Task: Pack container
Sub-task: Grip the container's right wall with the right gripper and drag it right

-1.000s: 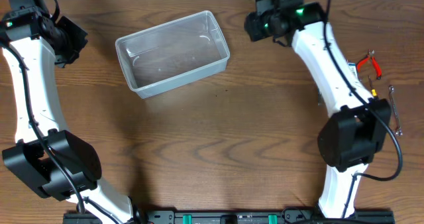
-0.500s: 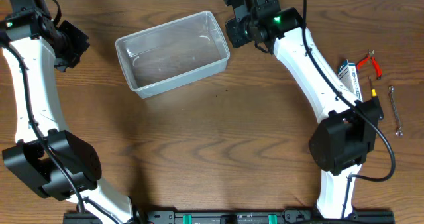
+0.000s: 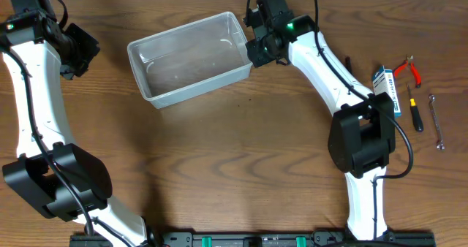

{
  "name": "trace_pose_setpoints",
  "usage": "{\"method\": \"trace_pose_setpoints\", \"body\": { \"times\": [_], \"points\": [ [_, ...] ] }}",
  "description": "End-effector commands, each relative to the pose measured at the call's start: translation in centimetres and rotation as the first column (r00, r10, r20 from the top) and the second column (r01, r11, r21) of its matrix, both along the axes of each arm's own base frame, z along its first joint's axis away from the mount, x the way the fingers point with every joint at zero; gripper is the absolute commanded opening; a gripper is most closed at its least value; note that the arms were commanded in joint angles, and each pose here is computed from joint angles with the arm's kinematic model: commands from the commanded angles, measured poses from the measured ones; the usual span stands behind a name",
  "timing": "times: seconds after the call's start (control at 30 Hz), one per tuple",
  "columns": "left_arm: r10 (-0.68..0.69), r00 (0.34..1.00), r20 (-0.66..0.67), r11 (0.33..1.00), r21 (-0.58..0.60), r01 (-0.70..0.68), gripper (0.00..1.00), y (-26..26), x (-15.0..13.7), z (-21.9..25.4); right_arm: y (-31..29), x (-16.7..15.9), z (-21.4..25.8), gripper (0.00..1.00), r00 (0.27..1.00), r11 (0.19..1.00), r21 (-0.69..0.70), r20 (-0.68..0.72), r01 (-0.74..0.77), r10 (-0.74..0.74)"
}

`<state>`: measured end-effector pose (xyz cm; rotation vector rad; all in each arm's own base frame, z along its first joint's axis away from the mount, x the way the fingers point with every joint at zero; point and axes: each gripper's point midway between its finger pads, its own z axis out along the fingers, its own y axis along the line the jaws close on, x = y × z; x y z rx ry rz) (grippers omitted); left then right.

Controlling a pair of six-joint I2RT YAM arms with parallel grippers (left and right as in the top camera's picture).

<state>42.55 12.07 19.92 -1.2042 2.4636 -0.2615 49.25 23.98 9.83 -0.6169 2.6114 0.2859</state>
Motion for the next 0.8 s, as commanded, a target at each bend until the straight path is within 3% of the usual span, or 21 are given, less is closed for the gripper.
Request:
{"method": "trace_pose_setpoints", "body": {
  "times": [0.0,0.6,0.67,0.77],
  "points": [
    [-0.007,1.000,0.006,1.000,0.001,0.007,0.34,0.1,0.0,0.2,1.2,-0.2,0.1,0.45,1.000,1.000,0.009,0.007,-0.028,0.028],
    [-0.008,1.000,0.004,1.000,0.001,0.008,0.34,0.1,-0.1,0.2,2.2,-0.6,-1.3,0.42,0.999,0.999,-0.024,0.002,-0.049,0.049],
    [-0.008,1.000,0.002,1.000,0.000,0.008,0.34,0.1,-0.1,0.2,2.1,-0.6,-1.7,0.48,0.999,0.999,-0.025,-0.010,-0.039,0.039],
    [-0.007,1.000,0.001,1.000,-0.001,0.007,0.35,0.0,-0.1,0.2,2.0,-0.6,-2.4,0.47,0.999,0.999,-0.025,-0.025,-0.028,0.028]
  ]
}}
